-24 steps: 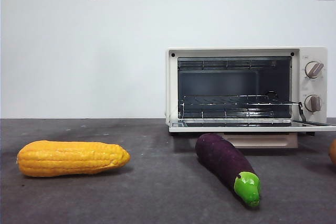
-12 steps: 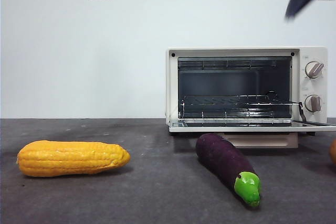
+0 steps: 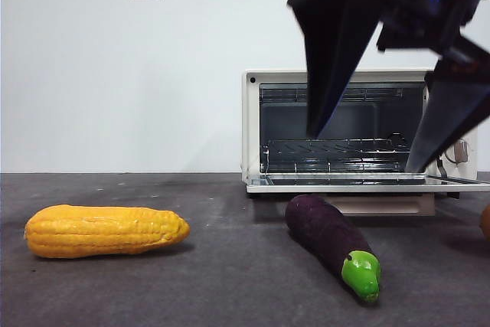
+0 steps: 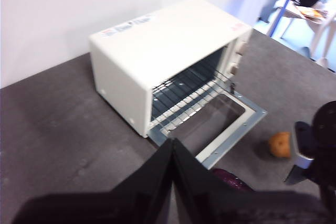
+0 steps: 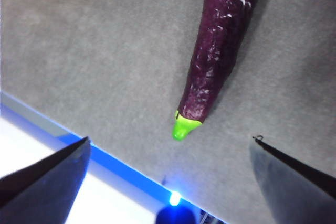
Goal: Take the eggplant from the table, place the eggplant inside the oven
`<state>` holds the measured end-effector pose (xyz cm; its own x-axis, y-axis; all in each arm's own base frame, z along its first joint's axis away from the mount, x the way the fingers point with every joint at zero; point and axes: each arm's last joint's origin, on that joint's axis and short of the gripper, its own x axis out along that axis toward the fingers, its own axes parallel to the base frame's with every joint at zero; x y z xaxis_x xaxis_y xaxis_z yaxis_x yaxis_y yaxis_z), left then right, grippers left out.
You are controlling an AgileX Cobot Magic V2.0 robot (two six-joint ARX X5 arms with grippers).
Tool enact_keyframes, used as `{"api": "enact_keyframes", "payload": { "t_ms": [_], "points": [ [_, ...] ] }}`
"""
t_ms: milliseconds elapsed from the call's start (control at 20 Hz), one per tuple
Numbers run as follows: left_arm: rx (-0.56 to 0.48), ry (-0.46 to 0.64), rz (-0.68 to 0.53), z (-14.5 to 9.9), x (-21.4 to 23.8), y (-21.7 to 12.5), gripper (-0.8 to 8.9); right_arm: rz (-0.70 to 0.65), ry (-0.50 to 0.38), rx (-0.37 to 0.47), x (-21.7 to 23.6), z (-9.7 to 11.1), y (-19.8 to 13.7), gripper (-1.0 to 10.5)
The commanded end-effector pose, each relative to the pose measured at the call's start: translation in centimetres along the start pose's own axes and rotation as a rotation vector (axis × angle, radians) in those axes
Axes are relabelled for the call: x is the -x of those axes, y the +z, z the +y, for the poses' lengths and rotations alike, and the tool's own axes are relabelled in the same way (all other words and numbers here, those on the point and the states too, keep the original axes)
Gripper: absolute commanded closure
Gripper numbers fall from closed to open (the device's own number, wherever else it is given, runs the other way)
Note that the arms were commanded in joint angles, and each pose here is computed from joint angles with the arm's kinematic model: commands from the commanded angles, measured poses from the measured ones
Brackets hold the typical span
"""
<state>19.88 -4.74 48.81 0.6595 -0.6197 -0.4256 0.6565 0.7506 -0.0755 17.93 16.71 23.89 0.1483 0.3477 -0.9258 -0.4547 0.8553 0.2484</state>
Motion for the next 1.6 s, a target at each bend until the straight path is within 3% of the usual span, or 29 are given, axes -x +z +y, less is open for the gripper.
{"api": "enact_keyframes", "payload": {
  "t_ms": [50,200,500,900,1200,1450,1600],
  "points": [
    [-0.021,-0.019,0.006,-0.2,-0.2,-0.1,8.19,-0.011,0.003,-0.052,-1.3,0.1,-0.1,4.4],
    [-0.031,-0.037,0.011,-0.6,-0.4,-0.1,8.19,-0.026,-0.01,-0.087,-3.1,0.1,-0.3,4.4],
    [-0.033,-0.043,0.016,-0.7,-0.4,-0.2,8.19,0.08,-0.058,-0.091,-6.9,-0.2,-0.4,4.5],
    [-0.043,-0.04,0.019,-0.7,-0.4,-0.2,8.19,0.06,-0.138,-0.091,-7.7,0.1,-0.5,9.6],
    [-0.043,-0.04,0.019,-0.7,-0.5,-0.2,8.19,0.052,-0.131,-0.046,-6.6,1.1,-0.9,9.6],
    [-0.048,-0.04,0.019,-0.6,-0.5,-0.2,8.19,-0.113,-0.041,0.015,-0.5,2.7,-0.6,9.6],
    [-0.047,-0.041,0.019,-0.7,-0.5,-0.2,8.19,-0.199,-0.042,-0.03,2.2,1.1,1.5,9.6]
  ]
}}
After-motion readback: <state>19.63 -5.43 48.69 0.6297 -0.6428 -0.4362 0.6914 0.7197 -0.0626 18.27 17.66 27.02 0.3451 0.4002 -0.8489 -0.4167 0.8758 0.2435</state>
